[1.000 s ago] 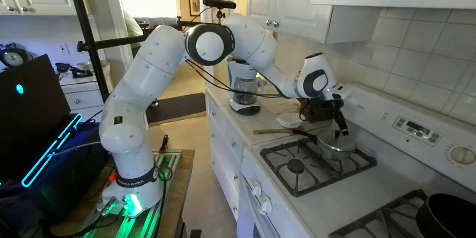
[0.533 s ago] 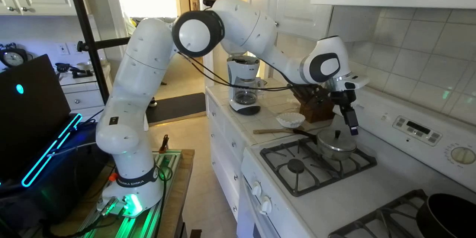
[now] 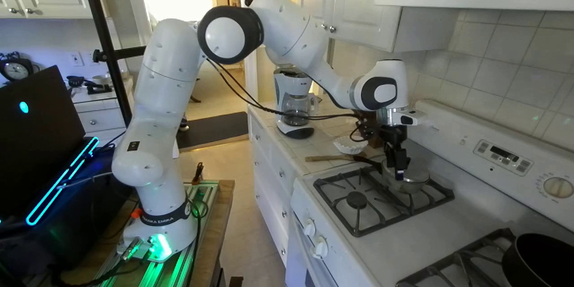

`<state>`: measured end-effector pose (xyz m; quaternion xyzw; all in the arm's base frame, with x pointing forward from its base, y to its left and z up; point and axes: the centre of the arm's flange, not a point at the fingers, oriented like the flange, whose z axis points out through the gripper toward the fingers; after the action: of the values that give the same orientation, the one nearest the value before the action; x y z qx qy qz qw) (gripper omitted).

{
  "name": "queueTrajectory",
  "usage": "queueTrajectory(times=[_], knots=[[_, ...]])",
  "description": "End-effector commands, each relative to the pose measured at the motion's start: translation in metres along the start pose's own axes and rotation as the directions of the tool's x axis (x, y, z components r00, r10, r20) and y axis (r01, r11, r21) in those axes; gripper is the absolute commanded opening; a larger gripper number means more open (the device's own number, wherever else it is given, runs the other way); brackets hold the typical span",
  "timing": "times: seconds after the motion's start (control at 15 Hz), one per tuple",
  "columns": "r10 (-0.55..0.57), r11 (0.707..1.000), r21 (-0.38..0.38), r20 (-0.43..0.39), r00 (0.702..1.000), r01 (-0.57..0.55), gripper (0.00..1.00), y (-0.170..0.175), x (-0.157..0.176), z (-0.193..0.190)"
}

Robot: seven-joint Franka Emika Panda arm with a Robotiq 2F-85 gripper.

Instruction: Remove the bowl from the plate and replace it with a lid

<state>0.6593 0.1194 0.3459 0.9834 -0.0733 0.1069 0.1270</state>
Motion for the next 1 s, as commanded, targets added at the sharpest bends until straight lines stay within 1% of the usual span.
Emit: queueTrajectory(times=[0.0, 0.07, 0.2, 0.33, 0.53, 0.73, 0.93], knots=[[-0.057, 0.997, 0.058, -0.005, 0.998, 0.058, 1.00, 0.010, -0.043, -0.014], [-0.070, 0.994, 0.085, -0.002, 0.998, 0.070, 1.00, 0.017, -0.051, -0.021], [-0.095, 0.991, 0.091, -0.001, 0.995, 0.095, 1.00, 0.030, -0.065, -0.033], [-0.094, 0.989, 0.111, 0.011, 0.995, 0.093, 1.00, 0.044, -0.080, -0.043], [-0.051, 0.988, 0.148, 0.039, 0.998, 0.045, 1.00, 0.067, -0.108, -0.062], [-0.010, 0.985, 0.175, 0.066, 0.998, -0.002, 1.00, 0.082, -0.137, -0.074], [0.001, 0.980, 0.199, 0.085, 0.996, -0.018, 1.00, 0.097, -0.164, -0.084]])
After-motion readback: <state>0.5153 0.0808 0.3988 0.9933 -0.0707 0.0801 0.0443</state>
